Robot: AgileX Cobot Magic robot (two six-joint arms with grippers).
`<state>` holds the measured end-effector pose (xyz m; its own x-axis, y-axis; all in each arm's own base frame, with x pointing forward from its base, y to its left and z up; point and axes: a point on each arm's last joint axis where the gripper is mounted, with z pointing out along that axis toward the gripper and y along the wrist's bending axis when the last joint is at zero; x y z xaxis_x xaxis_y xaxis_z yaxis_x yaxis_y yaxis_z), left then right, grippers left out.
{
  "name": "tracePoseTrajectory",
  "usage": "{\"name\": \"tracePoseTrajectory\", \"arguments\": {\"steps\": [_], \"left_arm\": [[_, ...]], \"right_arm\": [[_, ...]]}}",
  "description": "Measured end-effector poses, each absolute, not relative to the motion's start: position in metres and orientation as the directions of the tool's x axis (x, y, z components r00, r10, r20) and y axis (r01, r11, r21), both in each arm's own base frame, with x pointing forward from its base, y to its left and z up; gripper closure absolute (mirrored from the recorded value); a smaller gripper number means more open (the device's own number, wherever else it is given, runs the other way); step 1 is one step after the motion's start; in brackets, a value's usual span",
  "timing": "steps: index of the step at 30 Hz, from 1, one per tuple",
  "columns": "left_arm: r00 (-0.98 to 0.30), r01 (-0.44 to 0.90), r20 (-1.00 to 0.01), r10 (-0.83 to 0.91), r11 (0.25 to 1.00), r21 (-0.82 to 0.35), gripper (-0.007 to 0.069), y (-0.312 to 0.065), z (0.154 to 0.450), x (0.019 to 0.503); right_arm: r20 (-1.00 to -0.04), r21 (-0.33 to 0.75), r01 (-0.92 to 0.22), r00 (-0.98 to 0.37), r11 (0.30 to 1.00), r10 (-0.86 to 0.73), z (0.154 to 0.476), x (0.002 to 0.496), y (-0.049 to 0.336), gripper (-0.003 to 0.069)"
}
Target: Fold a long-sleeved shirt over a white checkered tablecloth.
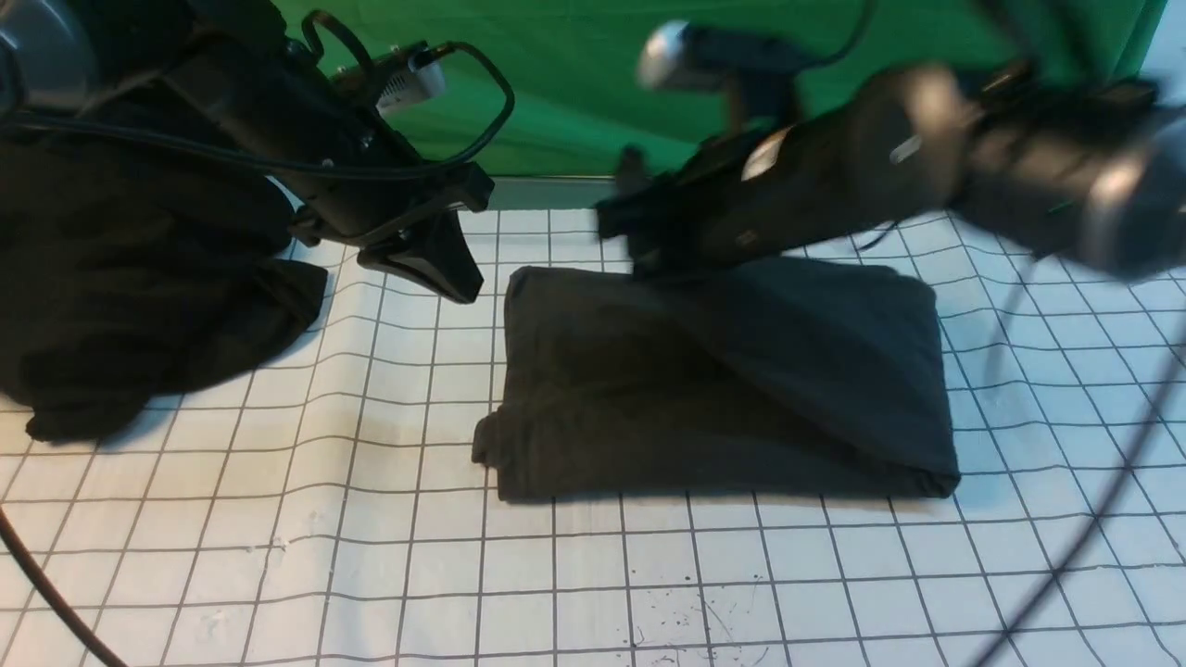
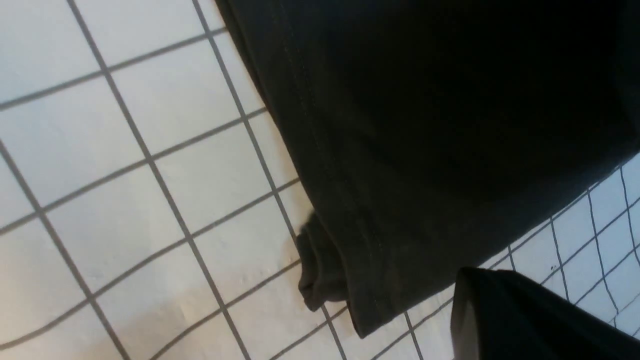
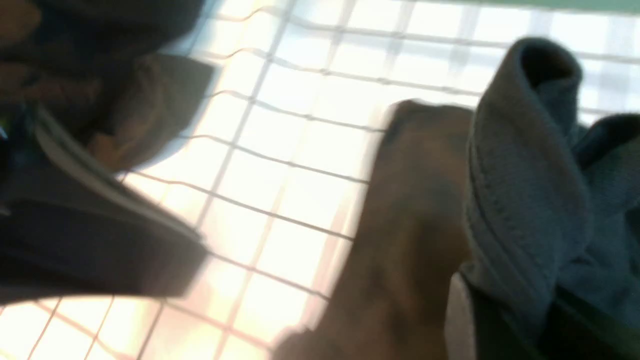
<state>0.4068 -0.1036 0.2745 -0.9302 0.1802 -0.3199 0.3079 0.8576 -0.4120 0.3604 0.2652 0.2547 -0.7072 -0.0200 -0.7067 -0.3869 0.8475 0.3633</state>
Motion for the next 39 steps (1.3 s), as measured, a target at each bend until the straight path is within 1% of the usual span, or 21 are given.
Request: {"name": "tracePoseTrajectory", "arguments": {"steps": [2,3,4,6,7,9,11,15,17,18,19,20,21,23,24,27,29,31,32,36,39], "left_arm": [[-0.93,0.303,-0.324,0.172,0.859,-0.412,0.0622,-0.104,0.275,0.407],[-0.932,0.296,-0.324,0.165,0.861,-0.414,0.0622,-0.104,0.275,0.408],[-0.932,0.293,-0.323,0.161,0.862,-0.414,0.0622,-0.103,0.275,0.408],[-0.935,0.283,-0.321,0.151,0.864,-0.417,0.0622,-0.103,0.275,0.408],[-0.934,0.282,-0.323,0.15,0.865,-0.415,0.0622,-0.103,0.275,0.408],[-0.934,0.283,-0.323,0.151,0.866,-0.413,0.0622,-0.103,0.275,0.408],[-0.934,0.283,-0.324,0.152,0.867,-0.411,0.0622,-0.103,0.275,0.408],[-0.936,0.282,-0.315,0.154,0.866,-0.413,0.0617,-0.103,0.274,0.408],[-0.951,0.262,-0.269,0.155,0.865,-0.427,0.0599,-0.103,0.274,0.404],[-0.955,0.252,-0.255,0.151,0.866,-0.432,0.0588,-0.103,0.273,0.403],[-0.957,0.247,-0.25,0.148,0.867,-0.433,0.0584,-0.103,0.272,0.402],[-0.965,0.225,-0.225,0.136,0.87,-0.44,0.0557,-0.103,0.269,0.4],[-0.968,0.216,-0.217,0.13,0.871,-0.442,0.055,-0.103,0.268,0.4],[-0.977,0.188,-0.179,0.119,0.877,-0.443,0.0512,-0.103,0.26,0.396],[-0.982,0.171,-0.146,0.118,0.882,-0.439,0.0482,-0.104,0.252,0.393],[-0.988,0.154,-0.086,0.13,0.89,-0.429,0.0393,-0.109,0.235,0.383],[-0.989,0.147,-0.067,0.131,0.893,-0.425,0.0332,-0.115,0.225,0.378],[-0.989,0.145,-0.056,0.134,0.894,-0.424,0.0305,-0.119,0.22,0.375],[-0.988,0.152,-0.051,0.144,0.895,-0.42,0.0269,-0.126,0.213,0.371],[-0.985,0.172,-0.071,0.157,0.903,-0.393,0.0223,-0.138,0.204,0.366],[-0.985,0.162,-0.112,0.128,0.912,-0.378,0.0218,-0.141,0.201,0.368]], "right_arm": [[-0.715,0.371,-0.39,-0.699,0.843,-0.009,0.227,0.363,0.285,0.0515],[-0.716,0.375,-0.387,-0.698,0.842,-0.002,0.21,0.365,0.294,0.0445],[-0.713,0.376,-0.384,-0.702,0.843,-0.002,0.208,0.365,0.295,0.0433],[-0.694,0.394,-0.358,-0.72,0.847,0.019,0.191,0.366,0.3,0.0265],[-0.678,0.402,-0.343,-0.735,0.849,0.024,0.19,0.366,0.299,0.0212],[-0.666,0.409,-0.331,-0.745,0.85,0.03,0.192,0.366,0.297,0.0167],[-0.647,0.412,-0.318,-0.762,0.854,0.028,0.206,0.365,0.287,0.01],[-0.641,0.379,-0.341,-0.767,0.861,-0.022,0.249,0.361,0.257,0.0092],[-0.603,0.341,-0.345,-0.794,0.874,-0.078,0.283,0.352,0.22,0.0104],[-0.575,0.32,-0.332,-0.812,0.887,-0.097,0.292,0.35,0.202,0.0106],[-0.56,0.315,-0.332,-0.821,0.889,-0.108,0.296,0.346,0.198,0.0106],[-0.488,0.256,-0.3,-0.861,0.919,-0.146,0.306,0.339,0.168,0.0105],[-0.481,0.249,-0.296,-0.864,0.922,-0.148,0.308,0.338,0.165,0.0104],[-0.38,0.163,-0.262,-0.907,0.951,-0.184,0.309,0.33,0.14,0.009],[-0.321,0.106,-0.238,-0.927,0.966,-0.193,0.305,0.327,0.128,0.0076],[-0.24,0.054,-0.213,-0.951,0.975,-0.195,0.286,0.321,0.119,0.0053],[-0.185,0.063,-0.208,-0.964,0.976,-0.193,0.266,0.316,0.119,0.0051],[-0.159,0.071,-0.207,-0.968,0.976,-0.194,0.254,0.315,0.119,0.0052],[-0.126,0.073,-0.212,-0.971,0.975,-0.202,0.233,0.315,0.12,0.0052],[-0.093,0.066,-0.202,-0.976,0.977,-0.195,0.201,0.322,0.12,0.0055],[-0.123,0.065,-0.191,-0.976,0.979,-0.182,0.178,0.336,0.121,0.0076]]}}
